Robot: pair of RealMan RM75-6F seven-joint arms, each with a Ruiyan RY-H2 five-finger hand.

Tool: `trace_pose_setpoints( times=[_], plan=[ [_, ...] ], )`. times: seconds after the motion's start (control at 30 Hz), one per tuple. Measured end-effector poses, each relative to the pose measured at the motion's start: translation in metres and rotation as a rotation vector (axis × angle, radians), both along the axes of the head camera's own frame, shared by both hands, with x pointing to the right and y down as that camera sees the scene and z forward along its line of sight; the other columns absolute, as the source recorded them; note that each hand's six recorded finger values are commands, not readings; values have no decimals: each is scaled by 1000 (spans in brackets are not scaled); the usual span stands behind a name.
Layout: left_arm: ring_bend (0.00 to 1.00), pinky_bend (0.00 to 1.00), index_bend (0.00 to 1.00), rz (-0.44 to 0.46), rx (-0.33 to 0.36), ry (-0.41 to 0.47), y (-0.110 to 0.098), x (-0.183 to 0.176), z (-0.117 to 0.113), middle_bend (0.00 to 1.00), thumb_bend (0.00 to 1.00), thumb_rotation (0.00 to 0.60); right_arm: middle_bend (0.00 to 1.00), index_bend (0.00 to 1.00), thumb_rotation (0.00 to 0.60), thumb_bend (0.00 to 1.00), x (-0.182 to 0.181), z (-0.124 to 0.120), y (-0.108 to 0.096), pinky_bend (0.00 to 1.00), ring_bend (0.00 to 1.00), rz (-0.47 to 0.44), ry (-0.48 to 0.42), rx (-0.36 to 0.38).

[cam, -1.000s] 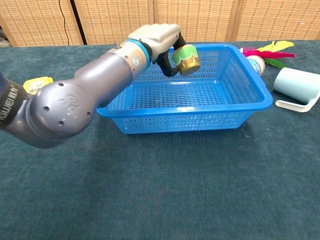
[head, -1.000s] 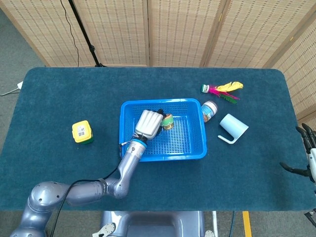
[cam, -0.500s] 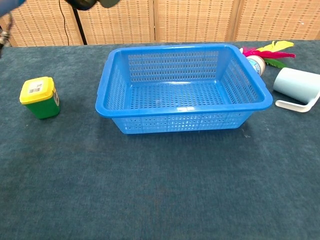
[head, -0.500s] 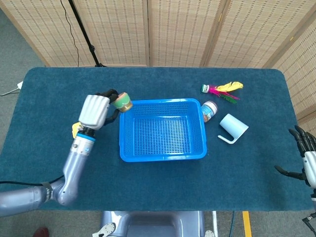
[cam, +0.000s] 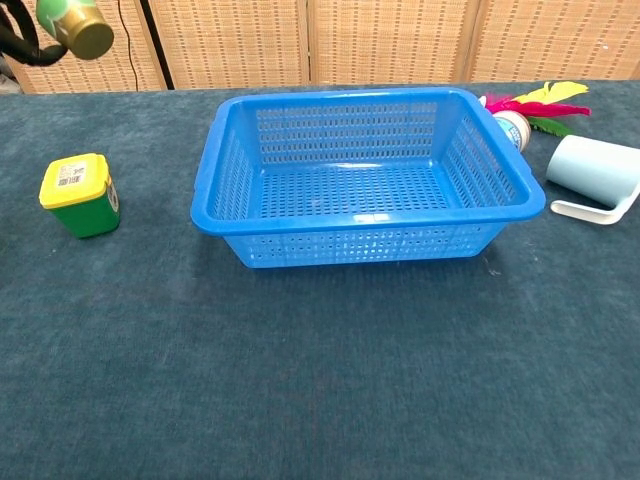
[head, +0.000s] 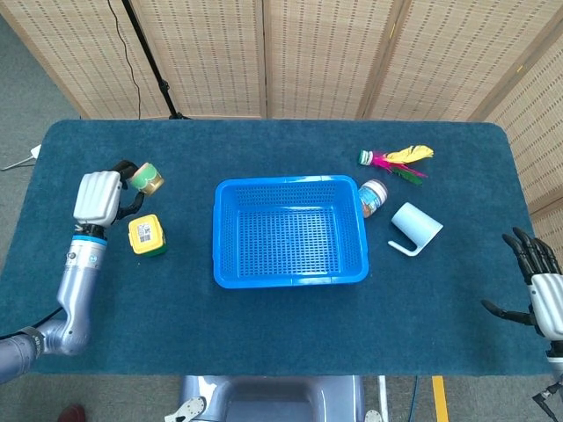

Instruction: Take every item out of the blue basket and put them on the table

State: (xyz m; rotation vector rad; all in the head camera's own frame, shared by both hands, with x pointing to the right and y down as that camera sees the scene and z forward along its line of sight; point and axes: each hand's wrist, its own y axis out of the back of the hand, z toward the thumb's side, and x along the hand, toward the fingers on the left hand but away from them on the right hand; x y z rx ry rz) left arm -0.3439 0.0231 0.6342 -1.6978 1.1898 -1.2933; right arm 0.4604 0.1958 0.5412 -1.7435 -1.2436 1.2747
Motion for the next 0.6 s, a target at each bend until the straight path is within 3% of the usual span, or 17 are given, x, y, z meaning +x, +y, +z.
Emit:
trace_pose_setpoints(
  times=[0.1,0.17,0.27,0.33,0.43,0.5,0.6],
  plan=[
    [411,526,643,-22,-45,-11,2,-9,27,416,545,600,0,0,600,0,-3,5,1,0,0,-9,4,-18],
    [306,496,489,-34,-85,-6,5,-9,47,271,490,600,0,0,600,0,-4,9,2,0,0,-13,5,-30],
    [119,398,167,-41,-147,7,10,-2,75,42,350,600,0,0,600,0,-5,13,2,0,0,-16,7,-46],
    [22,271,25,-41,-195,18,14,6,92,0,206,600,0,0,600,0,-5,15,1,0,0,-15,8,-54],
    [0,61,0,-36,-261,41,18,18,110,0,22,600,0,0,600,0,-4,19,1,0,0,-13,10,-66],
    [0,6,0,-34,-294,64,20,24,115,0,0,600,0,0,600,0,-4,21,0,0,0,-12,10,-73],
    [0,0,0,-29,-303,113,20,31,112,0,0,600,0,0,600,0,-4,21,0,0,0,-13,7,-74]
  ],
)
